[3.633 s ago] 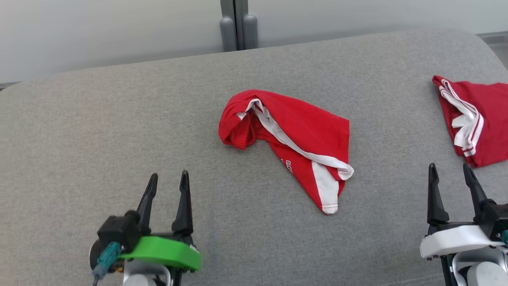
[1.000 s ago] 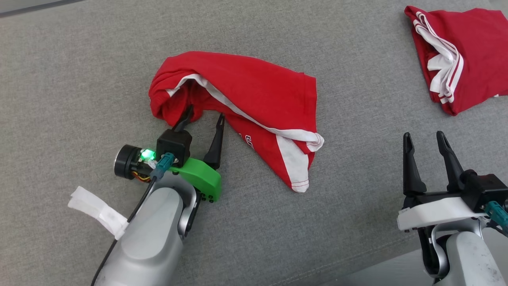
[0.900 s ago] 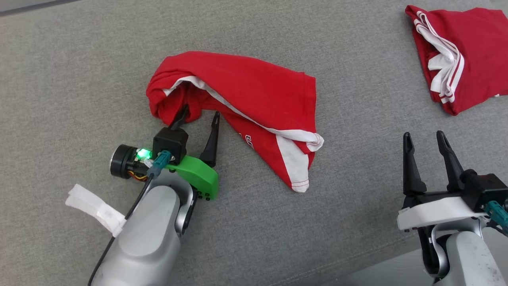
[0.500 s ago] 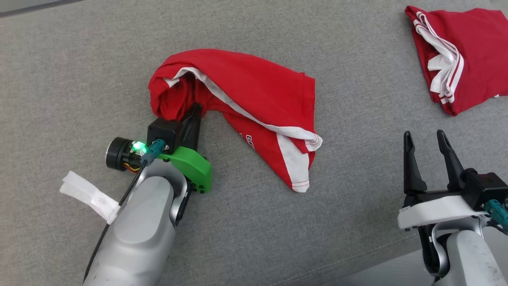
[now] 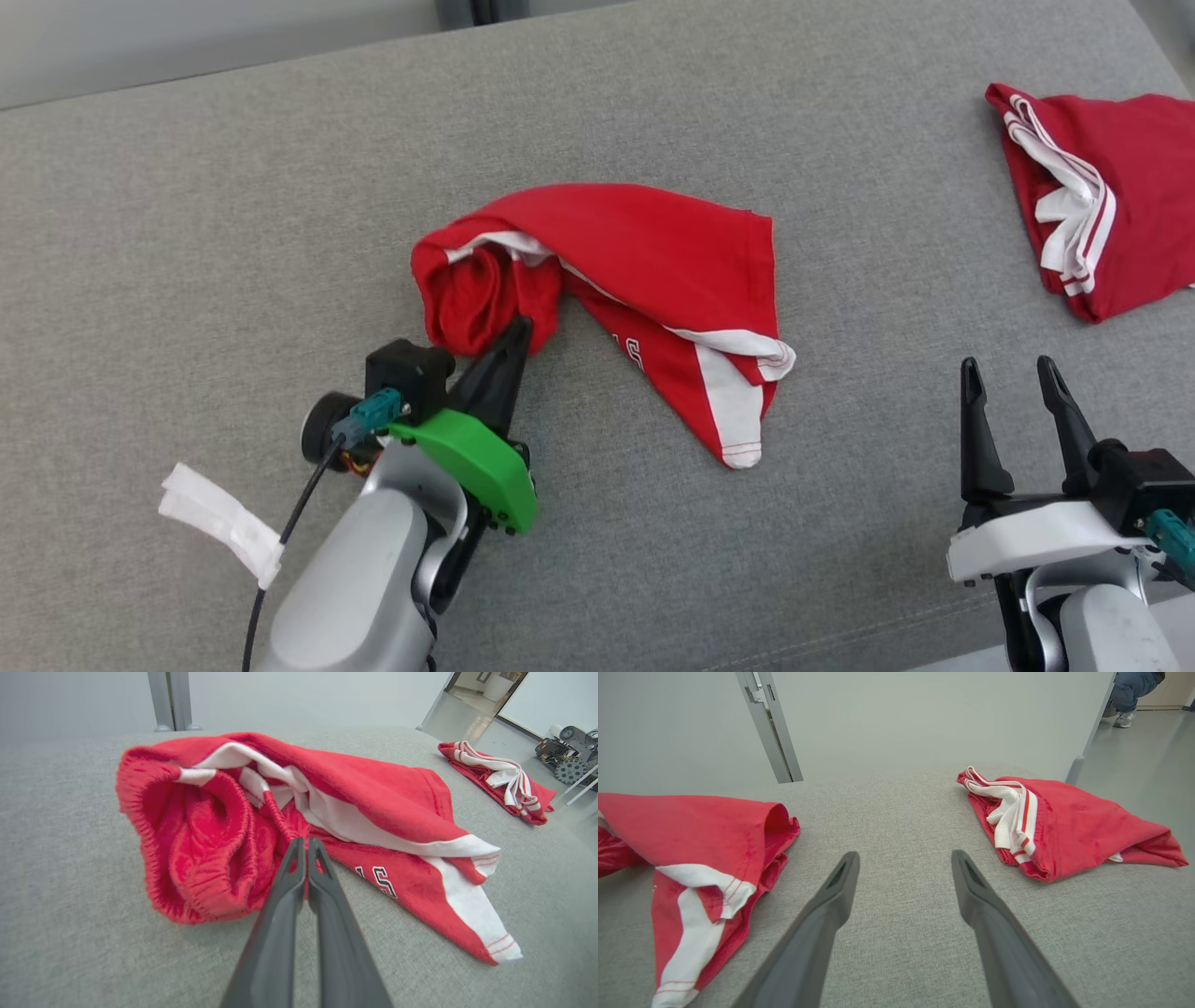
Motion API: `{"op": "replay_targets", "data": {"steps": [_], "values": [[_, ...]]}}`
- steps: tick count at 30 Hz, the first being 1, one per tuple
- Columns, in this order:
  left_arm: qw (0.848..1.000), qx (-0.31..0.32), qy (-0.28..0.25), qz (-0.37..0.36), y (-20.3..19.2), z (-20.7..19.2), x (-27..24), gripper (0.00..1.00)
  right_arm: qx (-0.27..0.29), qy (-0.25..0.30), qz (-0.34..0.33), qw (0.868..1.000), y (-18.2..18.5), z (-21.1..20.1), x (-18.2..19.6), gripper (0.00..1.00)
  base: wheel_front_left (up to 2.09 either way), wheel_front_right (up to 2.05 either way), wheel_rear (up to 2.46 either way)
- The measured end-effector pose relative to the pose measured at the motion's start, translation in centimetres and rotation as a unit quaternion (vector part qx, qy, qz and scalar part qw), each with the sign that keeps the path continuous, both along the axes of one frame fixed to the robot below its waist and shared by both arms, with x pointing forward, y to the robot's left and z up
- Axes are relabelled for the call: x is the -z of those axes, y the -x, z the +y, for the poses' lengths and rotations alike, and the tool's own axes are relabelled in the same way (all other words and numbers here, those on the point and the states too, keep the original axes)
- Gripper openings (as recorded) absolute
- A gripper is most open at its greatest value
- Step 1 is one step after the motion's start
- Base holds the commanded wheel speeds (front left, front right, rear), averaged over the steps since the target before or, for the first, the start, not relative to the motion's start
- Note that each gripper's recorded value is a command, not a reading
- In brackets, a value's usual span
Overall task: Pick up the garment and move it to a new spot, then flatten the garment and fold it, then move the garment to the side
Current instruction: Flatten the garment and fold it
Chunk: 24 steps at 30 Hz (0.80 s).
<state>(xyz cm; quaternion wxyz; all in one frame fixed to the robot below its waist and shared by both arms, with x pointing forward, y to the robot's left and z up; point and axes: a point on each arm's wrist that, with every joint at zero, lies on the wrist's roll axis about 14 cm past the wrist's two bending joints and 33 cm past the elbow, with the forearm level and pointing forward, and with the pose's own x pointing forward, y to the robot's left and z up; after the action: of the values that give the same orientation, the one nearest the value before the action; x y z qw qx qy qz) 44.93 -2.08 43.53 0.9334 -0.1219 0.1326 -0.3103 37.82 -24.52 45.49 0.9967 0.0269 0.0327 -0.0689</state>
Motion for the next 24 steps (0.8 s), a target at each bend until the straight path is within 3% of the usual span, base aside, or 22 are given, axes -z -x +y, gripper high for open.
{"op": "replay_targets", "data": {"steps": [7,11,18,19,20,21,24], "values": [[0.996,0.047,0.077,0.021,5.4,-0.4,-5.3,0.00,-0.006,-0.001,-0.006,1.000,1.1,0.4,-0.5,1.00,0.00,0.00,0.00],[0.996,0.081,0.040,0.020,8.7,1.2,-6.1,0.00,-0.017,-0.002,-0.014,1.000,1.0,1.2,-1.0,1.00,0.00,0.00,0.00],[0.991,0.078,-0.029,0.108,13.7,5.0,-0.3,0.00,-0.030,-0.005,-0.019,0.999,0.7,2.0,-1.2,1.00,0.00,0.00,0.00],[0.990,0.068,-0.038,0.117,13.9,5.6,0.5,0.24,-0.031,-0.005,-0.019,0.999,0.7,2.0,-1.2,1.00,0.00,0.00,0.00],[0.990,0.062,-0.047,0.120,14.0,6.1,1.1,0.67,-0.031,-0.005,-0.018,0.999,0.7,2.1,-1.2,1.00,0.00,0.00,0.00],[0.989,0.055,-0.052,0.125,14.1,6.4,1.6,1.00,-0.031,-0.005,-0.018,0.999,0.7,2.1,-1.2,1.00,0.00,0.00,0.00],[0.989,0.045,-0.021,0.138,14.3,5.7,1.4,1.00,-0.031,-0.004,-0.018,0.999,0.7,2.1,-1.2,1.00,0.00,0.00,0.00]]}}
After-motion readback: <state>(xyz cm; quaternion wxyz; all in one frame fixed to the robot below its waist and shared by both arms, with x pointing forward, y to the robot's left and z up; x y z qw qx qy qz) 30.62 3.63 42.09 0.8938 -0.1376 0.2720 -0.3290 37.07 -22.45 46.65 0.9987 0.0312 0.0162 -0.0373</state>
